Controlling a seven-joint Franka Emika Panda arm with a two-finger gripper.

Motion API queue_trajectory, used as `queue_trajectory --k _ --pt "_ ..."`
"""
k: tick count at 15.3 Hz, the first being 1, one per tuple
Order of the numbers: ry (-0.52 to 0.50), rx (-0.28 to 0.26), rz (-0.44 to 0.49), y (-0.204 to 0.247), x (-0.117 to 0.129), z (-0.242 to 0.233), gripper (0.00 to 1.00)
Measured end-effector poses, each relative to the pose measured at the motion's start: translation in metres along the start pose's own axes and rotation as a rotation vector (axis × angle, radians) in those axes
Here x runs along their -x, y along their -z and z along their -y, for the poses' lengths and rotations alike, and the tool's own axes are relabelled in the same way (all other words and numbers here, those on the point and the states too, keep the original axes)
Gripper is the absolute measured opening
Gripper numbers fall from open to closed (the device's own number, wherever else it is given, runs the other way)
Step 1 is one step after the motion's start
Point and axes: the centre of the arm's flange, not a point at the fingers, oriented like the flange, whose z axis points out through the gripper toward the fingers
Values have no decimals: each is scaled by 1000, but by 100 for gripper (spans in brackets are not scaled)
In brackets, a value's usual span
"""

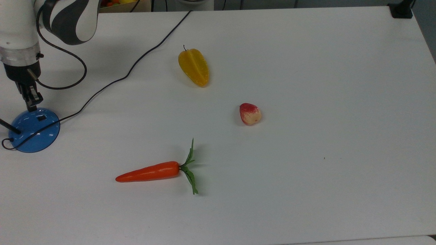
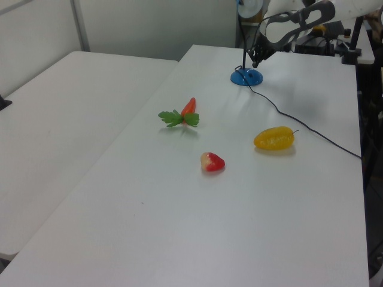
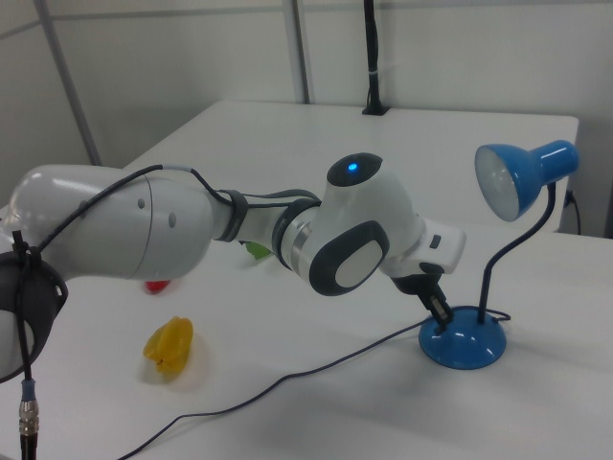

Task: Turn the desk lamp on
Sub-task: 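Press down on the switch on the lamp base with the gripper fingers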

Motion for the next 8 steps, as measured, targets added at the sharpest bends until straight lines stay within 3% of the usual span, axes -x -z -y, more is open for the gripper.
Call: queue_trajectory --k 8 --pt "19 9 6 -14 2 6 1"
